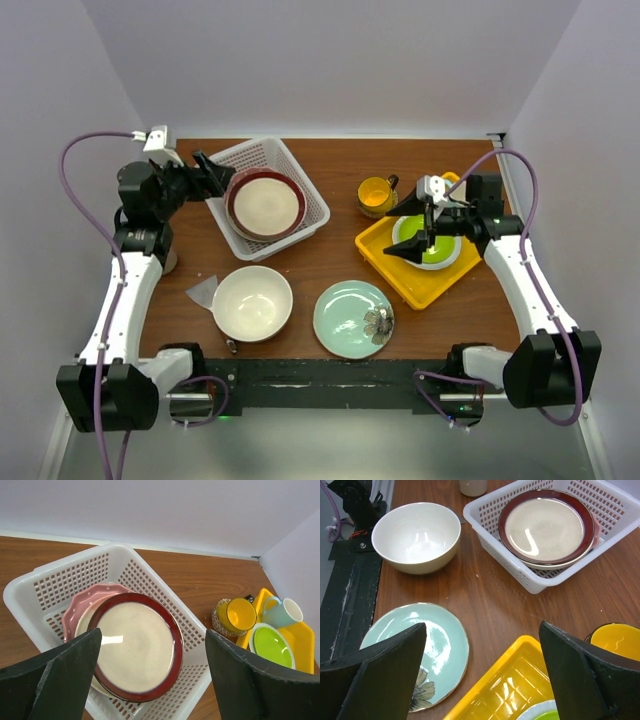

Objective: Place the mixed dishes into the plastic bin
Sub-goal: Place the plate in the plastic bin, then pick up the plate at the center of the board.

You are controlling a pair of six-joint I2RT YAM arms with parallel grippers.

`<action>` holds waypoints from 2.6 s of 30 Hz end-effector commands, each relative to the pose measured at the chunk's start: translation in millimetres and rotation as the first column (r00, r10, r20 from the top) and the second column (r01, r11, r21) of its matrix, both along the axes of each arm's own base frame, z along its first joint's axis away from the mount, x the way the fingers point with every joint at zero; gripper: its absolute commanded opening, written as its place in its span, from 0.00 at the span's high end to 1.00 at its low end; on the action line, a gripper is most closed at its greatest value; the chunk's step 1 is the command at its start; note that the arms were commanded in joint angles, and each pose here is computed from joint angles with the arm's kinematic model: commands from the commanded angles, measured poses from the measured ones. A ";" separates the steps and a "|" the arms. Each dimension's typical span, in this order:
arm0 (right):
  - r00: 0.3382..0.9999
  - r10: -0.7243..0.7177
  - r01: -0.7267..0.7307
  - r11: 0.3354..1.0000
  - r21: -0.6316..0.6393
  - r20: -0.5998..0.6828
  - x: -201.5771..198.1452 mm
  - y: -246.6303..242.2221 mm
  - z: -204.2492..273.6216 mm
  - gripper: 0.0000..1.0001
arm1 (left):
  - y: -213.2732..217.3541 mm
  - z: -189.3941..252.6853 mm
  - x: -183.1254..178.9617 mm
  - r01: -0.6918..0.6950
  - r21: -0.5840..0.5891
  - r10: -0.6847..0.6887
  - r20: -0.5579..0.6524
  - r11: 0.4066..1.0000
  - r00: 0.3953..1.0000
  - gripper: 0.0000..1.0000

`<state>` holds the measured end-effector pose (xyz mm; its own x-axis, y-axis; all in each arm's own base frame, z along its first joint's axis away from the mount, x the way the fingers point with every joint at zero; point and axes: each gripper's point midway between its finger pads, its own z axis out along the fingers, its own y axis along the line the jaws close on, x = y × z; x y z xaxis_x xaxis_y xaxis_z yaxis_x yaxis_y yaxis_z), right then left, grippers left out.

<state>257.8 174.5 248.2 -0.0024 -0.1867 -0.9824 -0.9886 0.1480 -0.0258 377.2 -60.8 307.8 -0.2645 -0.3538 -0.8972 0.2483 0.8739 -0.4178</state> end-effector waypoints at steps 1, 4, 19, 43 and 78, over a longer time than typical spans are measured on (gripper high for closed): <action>1.000 0.015 -0.015 1.000 0.000 0.005 2.2 -0.2 -9.1 0.02 | -21.5 -6.1 -24.3 0.108 0.072 -0.110 0.033 0.992 0.993 0.09; 0.999 0.033 -0.033 0.999 -0.001 0.002 2.3 0.7 -14.9 0.02 | -36.3 -19.6 -38.3 0.168 0.107 -0.172 0.026 0.980 0.985 0.07; 0.975 0.223 -0.221 0.947 -0.232 -0.018 -20.0 39.4 -63.6 0.02 | -48.5 -67.8 -70.7 0.248 0.177 -0.249 -0.016 0.953 0.968 0.04; 0.878 0.422 -0.467 0.652 -0.597 -0.226 -23.4 100.0 -153.8 0.02 | -35.6 -56.3 -72.3 0.164 0.197 -0.171 0.018 0.967 0.985 0.02; 0.875 0.312 -0.485 0.579 -0.655 -0.371 -25.7 88.2 -219.3 0.49 | -35.3 -55.8 -73.8 0.161 0.195 -0.168 0.022 0.968 0.985 0.02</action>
<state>232.2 263.0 32.3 0.0852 -0.8386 -0.5381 -0.9335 -0.2559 0.2511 303.1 -96.7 243.6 -0.3134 -0.1393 -0.9393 0.3962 0.8798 -0.2627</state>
